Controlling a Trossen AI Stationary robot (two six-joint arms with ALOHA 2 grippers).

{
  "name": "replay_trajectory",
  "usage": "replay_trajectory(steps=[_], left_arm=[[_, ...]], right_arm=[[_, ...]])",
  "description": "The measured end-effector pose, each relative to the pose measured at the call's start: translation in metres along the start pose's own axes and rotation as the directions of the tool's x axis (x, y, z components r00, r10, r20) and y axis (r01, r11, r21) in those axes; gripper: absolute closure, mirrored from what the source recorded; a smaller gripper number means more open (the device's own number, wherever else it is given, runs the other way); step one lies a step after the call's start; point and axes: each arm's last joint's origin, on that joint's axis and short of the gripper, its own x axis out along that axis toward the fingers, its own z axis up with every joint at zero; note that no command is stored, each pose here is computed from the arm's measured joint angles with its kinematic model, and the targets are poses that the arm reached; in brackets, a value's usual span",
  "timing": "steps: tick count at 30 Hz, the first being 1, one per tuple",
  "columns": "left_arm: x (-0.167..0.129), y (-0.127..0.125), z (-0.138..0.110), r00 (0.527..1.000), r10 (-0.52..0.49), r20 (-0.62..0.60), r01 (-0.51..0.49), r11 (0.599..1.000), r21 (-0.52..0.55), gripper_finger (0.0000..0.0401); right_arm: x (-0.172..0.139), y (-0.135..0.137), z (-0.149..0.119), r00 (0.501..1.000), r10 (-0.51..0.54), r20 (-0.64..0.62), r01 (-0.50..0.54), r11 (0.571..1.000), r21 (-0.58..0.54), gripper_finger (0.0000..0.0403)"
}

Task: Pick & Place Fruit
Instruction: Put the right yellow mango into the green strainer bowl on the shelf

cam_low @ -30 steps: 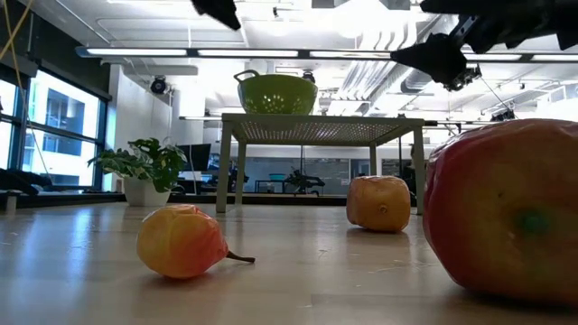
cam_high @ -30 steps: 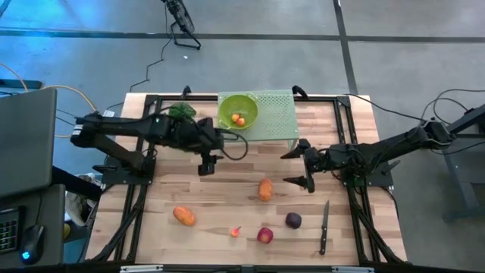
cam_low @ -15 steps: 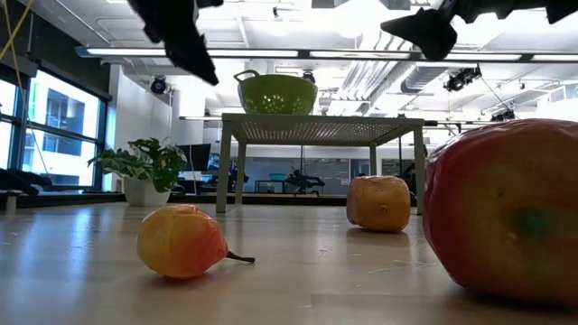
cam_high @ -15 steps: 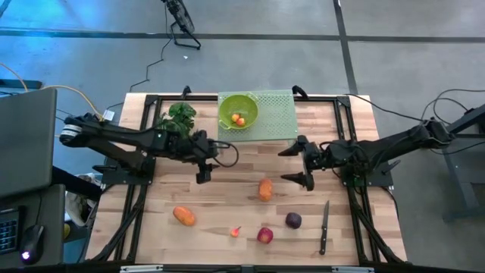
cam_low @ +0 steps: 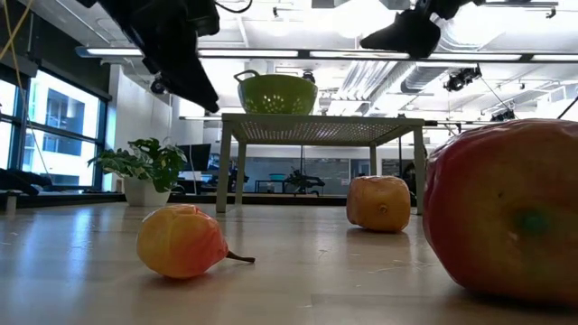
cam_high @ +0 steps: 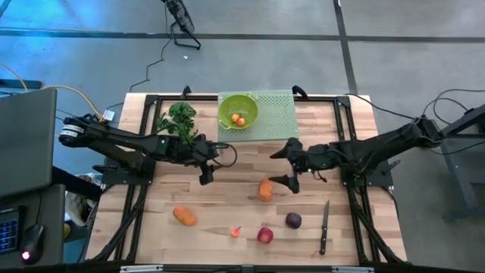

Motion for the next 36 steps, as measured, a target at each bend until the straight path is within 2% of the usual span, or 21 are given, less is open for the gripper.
replay_trajectory(steps=[9, 16, 20, 23, 29, 36], left_arm=[[0.0, 0.0, 0.001, 1.0, 0.016, 0.011, -0.016, 1.0, -0.002, 0.0179], [0.0, 0.0, 0.001, 1.0, 0.015, 0.012, -0.015, 1.0, -0.002, 0.0179], [0.0, 0.0, 0.001, 1.0, 0.015, 0.012, -0.015, 1.0, -0.002, 0.0179], [0.0, 0.0, 0.001, 1.0, 0.014, 0.014, -0.014, 1.0, -0.003, 0.0179], [0.0, 0.0, 0.003, 1.0, 0.01, 0.028, -0.01, 1.0, -0.007, 0.0179], [0.0, 0.0, 0.003, 1.0, 0.01, 0.029, -0.009, 1.0, -0.007, 0.0179]], right_arm=[[0.009, 0.025, 0.008, 0.993, 0.017, -0.12, -0.025, 0.997, -0.068, 0.0005], [0.016, 0.029, 0.009, 0.968, -0.012, -0.251, -0.009, 0.996, -0.084, 0.0007], [0.018, 0.03, 0.005, 0.935, 0.008, -0.356, -0.047, 0.994, -0.101, 0.0012], [0.021, 0.031, 0.003, 0.919, 0.04, -0.393, -0.11, 0.982, -0.155, 0.0013], [0.028, 0.033, -0.004, 0.884, 0.113, -0.453, -0.276, 0.909, -0.312, 0.0013], [0.04, 0.033, -0.012, 0.876, 0.073, -0.478, -0.338, 0.8, -0.496, 0.0013]])
